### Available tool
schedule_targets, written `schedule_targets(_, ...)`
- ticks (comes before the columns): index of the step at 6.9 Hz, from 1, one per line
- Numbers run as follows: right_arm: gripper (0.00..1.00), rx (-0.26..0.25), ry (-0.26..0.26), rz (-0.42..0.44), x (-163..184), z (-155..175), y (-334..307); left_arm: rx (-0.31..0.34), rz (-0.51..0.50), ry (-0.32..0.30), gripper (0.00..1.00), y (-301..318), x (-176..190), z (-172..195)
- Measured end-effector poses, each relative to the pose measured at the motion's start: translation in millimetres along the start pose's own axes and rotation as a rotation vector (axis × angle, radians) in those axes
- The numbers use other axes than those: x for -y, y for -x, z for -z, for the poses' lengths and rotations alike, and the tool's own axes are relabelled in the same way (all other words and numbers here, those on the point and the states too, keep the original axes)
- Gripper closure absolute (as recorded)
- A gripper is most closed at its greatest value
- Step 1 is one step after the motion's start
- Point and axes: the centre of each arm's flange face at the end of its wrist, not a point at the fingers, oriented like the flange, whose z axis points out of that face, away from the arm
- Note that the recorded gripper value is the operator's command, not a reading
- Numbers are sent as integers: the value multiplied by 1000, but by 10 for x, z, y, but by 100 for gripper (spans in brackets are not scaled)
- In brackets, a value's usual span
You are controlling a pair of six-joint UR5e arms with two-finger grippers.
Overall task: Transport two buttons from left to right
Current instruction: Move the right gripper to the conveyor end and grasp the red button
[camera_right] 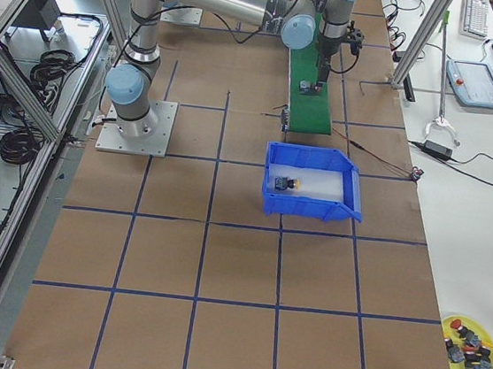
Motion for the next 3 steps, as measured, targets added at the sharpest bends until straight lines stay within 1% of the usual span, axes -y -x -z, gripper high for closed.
schedule_targets(2, 1, 0, -41, -2, -24, -262, 16, 0, 0, 0, 0, 0, -1, -2)
schedule_targets(3, 1, 2, -44, -1, -24, -362, 49, 0, 0, 1, 0, 0, -1, -3)
